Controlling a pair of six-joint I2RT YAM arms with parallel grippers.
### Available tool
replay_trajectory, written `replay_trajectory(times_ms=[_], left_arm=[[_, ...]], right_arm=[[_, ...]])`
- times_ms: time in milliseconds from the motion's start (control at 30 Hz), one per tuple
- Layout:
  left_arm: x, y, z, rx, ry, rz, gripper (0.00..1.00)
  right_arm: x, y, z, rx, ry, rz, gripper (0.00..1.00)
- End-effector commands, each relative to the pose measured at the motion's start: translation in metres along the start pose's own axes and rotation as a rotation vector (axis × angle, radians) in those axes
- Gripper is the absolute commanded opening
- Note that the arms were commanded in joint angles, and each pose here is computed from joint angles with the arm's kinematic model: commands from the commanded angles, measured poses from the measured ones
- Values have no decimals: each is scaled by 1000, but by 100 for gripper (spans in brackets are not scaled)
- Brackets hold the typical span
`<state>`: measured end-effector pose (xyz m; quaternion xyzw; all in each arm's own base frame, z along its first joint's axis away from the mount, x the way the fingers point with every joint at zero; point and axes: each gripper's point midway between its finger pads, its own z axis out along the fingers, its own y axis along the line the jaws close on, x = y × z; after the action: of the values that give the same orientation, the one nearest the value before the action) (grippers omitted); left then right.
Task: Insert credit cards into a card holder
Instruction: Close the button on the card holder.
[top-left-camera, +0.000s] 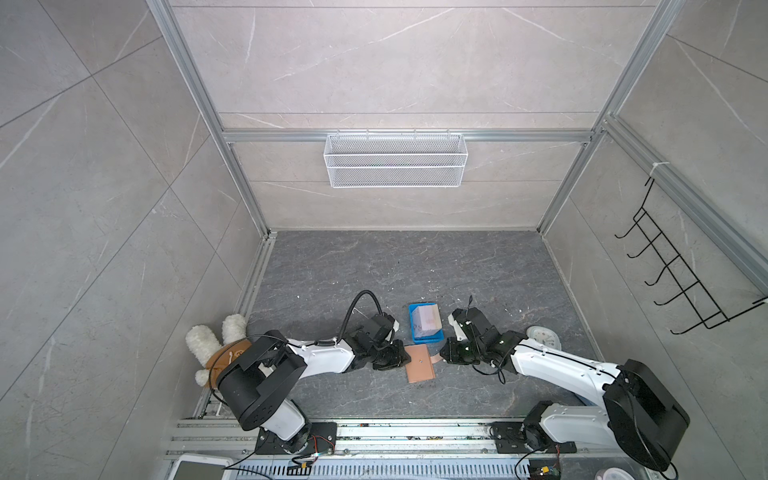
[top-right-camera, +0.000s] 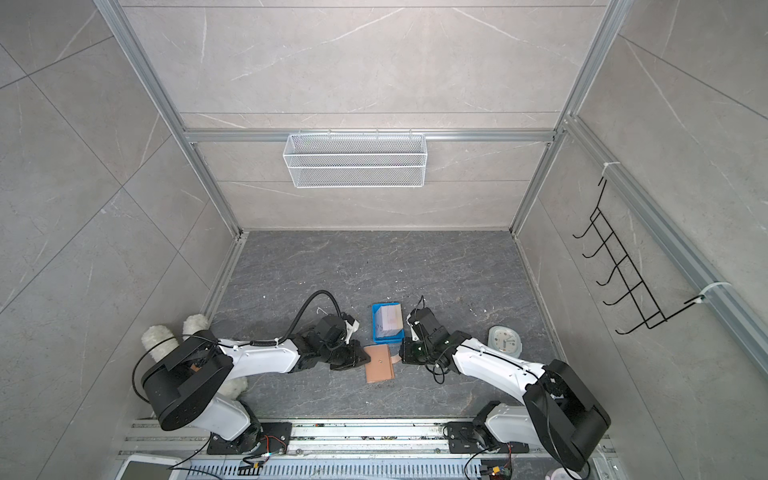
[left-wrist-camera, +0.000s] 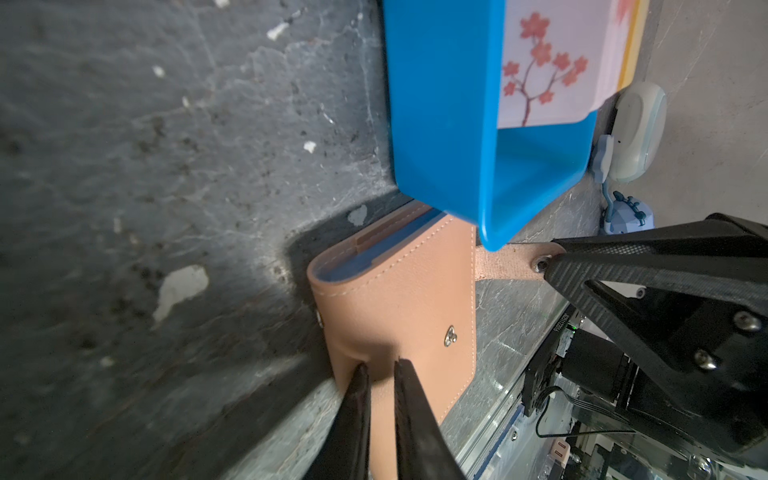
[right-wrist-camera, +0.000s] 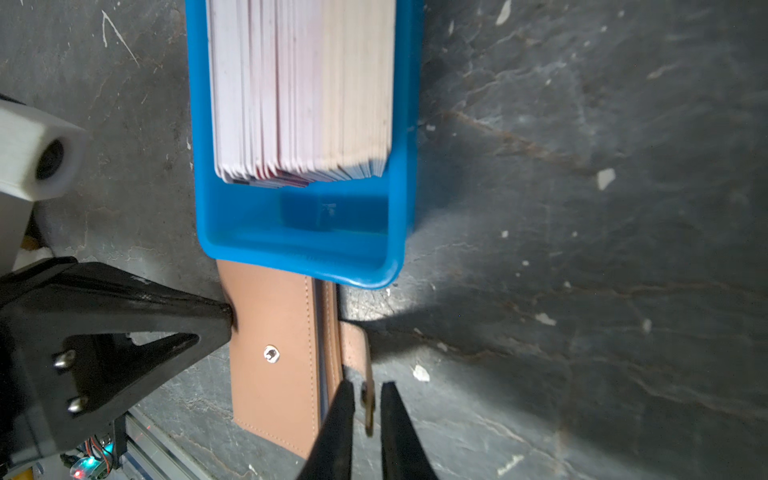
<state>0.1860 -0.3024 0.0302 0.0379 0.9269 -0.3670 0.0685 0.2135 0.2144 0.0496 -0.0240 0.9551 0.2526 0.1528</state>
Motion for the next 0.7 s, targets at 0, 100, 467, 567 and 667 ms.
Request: replay_trajectory(times_ms=[0, 100, 467, 567, 667], left_arm=[[10, 19, 1, -65, 16, -8, 17], [10, 19, 1, -65, 16, -7, 16], [10, 18, 1, -66, 16, -8, 16], [10, 18, 1, -63, 17, -8, 16], [10, 17, 2, -62, 19, -7, 16]], right_arm=[[-1, -4, -4, 10, -15, -12, 17], [0, -4, -3, 12, -12, -11, 15], [-1, -3, -5, 7, -12, -17, 9], [0, -3, -4, 9, -6, -25, 7], [1, -3, -3, 7, 4, -29, 5]])
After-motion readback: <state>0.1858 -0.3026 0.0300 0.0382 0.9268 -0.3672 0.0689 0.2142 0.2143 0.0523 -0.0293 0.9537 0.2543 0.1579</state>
